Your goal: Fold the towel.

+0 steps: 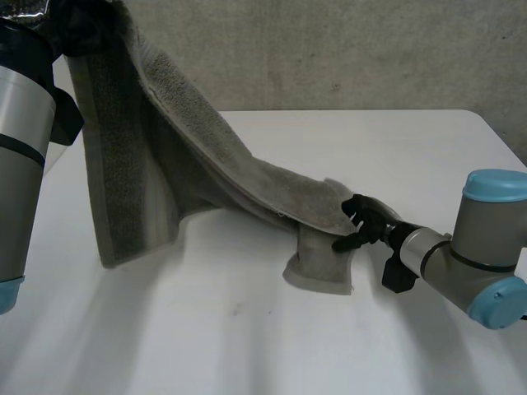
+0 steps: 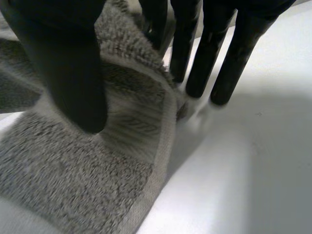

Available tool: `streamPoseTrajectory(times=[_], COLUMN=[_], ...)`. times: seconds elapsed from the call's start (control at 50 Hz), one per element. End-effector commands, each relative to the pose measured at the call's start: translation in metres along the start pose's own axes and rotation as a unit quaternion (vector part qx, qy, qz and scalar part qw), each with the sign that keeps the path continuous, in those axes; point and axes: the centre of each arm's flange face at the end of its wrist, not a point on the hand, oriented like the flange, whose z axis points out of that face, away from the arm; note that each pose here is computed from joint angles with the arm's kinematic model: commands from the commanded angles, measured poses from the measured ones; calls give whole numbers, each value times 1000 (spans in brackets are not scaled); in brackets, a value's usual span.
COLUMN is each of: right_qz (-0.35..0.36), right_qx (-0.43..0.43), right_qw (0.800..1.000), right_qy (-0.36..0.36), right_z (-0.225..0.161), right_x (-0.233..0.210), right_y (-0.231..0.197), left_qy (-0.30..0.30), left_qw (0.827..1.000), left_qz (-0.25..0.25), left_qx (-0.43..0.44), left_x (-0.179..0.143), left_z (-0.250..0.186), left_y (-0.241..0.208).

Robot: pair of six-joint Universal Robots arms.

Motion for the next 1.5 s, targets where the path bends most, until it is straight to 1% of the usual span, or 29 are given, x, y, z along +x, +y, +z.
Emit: streamPoseTrajectory(times=[0.02, 0.06, 0.08, 0.12, 0.18, 0.22, 0.24, 0.28, 0.4, 0.6, 0.76, 0.94, 1.0, 1.04, 1.06, 1.08, 1.1, 1.14, 1.16, 1.18, 1.2, 1.24, 1.32, 1.36, 1.38, 1.42, 1.44, 1.48, 1.5], right_qz=[-16, -55, -55, -127, -173, -275, -275, -354, -421, -563, -563, -584, -597, -609, -609, -604, -604, -568, -568, -547, -532, -524, -529, -538, -538, -551, -551, -556, -556], right_qx=[80, 177, 177, 257, 281, 300, 300, 290, 228, 55, 22, -31, 17, 133, 133, 216, 216, 388, 389, 456, 505, 528, 511, 448, 448, 354, 353, 265, 265], right_qw=[996, 982, 982, 957, 942, 912, 912, 888, 875, 820, 820, 809, 798, 774, 773, 757, 756, 713, 713, 689, 667, 656, 667, 705, 705, 751, 752, 786, 786], right_qy=[47, 45, 45, 47, 53, 51, 51, 52, 74, 88, 101, 60, 82, 115, 115, 126, 126, 134, 134, 135, 129, 125, 118, 112, 112, 83, 83, 49, 48], right_z=[-1, -21, -21, -49, -63, -90, -90, -114, -131, -116, -102, -44, -20, -2, -2, 1, 1, -9, -10, -21, -31, -37, -37, -28, -28, -14, -14, -2, -2], right_x=[4, -17, -17, -28, -30, -47, -47, -69, -81, -73, -58, -47, -47, -64, -64, -80, -80, -111, -111, -121, -129, -132, -131, -120, -120, -106, -106, -91, -91], right_y=[-26, -75, -75, -129, -151, -179, -179, -193, -192, -149, -141, -104, -116, -149, -149, -170, -170, -215, -216, -233, -243, -245, -235, -217, -217, -185, -185, -150, -150], left_qy=[-5, -7, -8, -11, -20, -27, -31, -35, -56, -69, -71, -59, -40, -35, -31, -27, -27, -20, -20, -16, -16, -18, -20, -24, -24, -26, -29, -31, -34], left_qw=[1000, 1000, 1000, 1000, 1000, 999, 999, 999, 996, 981, 961, 953, 963, 970, 979, 988, 988, 998, 999, 999, 999, 990, 989, 993, 993, 996, 997, 998, 998], left_qz=[5, 6, 7, 9, 17, 21, 24, 26, 36, 48, 56, 56, 50, 46, 44, 45, 45, 42, 42, 39, 39, 34, 36, 38, 38, 39, 41, 42, 43], left_qx=[-1, -1, -3, -5, -11, -13, -17, -24, -67, -177, -262, -291, -263, -235, -196, -147, -147, -30, -29, 34, 35, 135, 144, 106, 106, 80, 51, 24, -4], left_x=[-4, -5, -6, -8, -14, -19, -22, -26, -40, -51, -57, -58, -55, -54, -53, -52, -52, -49, -49, -47, -47, -48, -51, -54, -54, -55, -58, -59, -61], left_z=[2, 2, 2, 2, 4, 6, 6, 7, 3, -12, -23, -10, 12, 26, 42, 58, 58, 85, 85, 96, 96, 109, 109, 101, 101, 94, 86, 78, 68], left_y=[1, 2, 3, 4, 8, 10, 13, 16, 33, 88, 133, 173, 179, 177, 171, 161, 161, 134, 134, 117, 117, 86, 80, 93, 93, 103, 115, 127, 140])
